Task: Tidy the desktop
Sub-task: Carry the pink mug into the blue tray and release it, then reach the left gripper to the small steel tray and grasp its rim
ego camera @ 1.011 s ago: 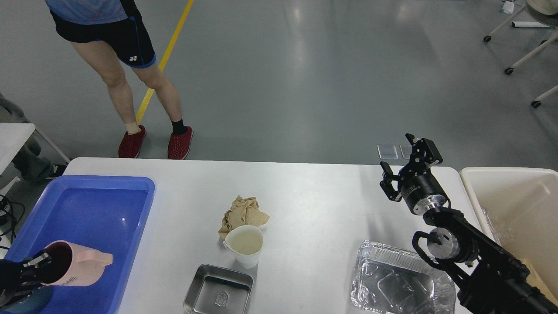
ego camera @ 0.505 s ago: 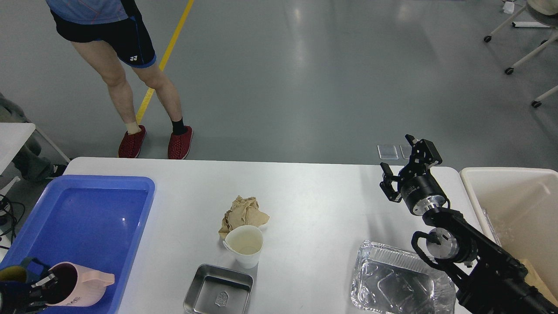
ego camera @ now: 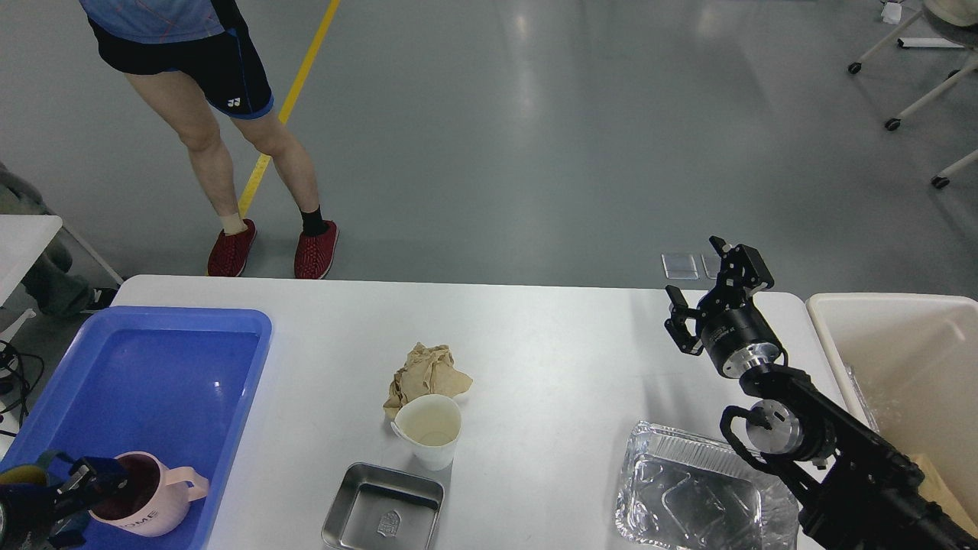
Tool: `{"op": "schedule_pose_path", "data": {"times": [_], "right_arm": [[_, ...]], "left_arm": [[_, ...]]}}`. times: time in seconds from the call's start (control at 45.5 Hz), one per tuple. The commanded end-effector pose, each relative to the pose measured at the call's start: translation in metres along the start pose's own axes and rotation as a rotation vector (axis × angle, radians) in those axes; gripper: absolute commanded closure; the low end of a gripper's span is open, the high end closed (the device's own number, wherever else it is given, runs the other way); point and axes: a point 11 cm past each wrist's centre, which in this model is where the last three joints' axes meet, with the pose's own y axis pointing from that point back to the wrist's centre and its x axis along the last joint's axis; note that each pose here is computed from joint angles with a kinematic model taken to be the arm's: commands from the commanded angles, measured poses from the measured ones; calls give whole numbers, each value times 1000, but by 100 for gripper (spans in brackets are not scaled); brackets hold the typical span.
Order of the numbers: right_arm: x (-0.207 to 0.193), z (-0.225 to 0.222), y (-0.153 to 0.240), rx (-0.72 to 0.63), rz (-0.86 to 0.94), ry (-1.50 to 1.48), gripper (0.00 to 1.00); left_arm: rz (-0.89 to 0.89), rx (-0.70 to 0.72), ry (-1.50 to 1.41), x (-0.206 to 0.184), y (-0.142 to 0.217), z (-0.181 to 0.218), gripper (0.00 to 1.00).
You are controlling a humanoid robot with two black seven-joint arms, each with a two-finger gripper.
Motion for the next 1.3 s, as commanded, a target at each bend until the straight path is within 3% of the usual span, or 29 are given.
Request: {"op": "schedule_pose_path", "data": {"times": [0.0, 0.22, 0.703, 0.967, 1.275], "right_arm": [[-3, -1, -2, 3, -5, -2, 0], [-6, 1, -2, 2, -10, -9, 0], [-10, 1, -4, 4, -18, -14, 0], [-11, 2, -4, 3, -18, -16, 0], [-15, 9, -4, -10, -26, -19, 0]], "left_arm": [[-2, -58, -5, 7, 20, 16, 6], [-52, -177, -63, 11, 69, 50, 6], [94, -408, -262, 74, 202, 124, 6], [72, -397, -261, 68, 188, 127, 6], [-80, -405, -290, 18, 111, 161, 6]]}}
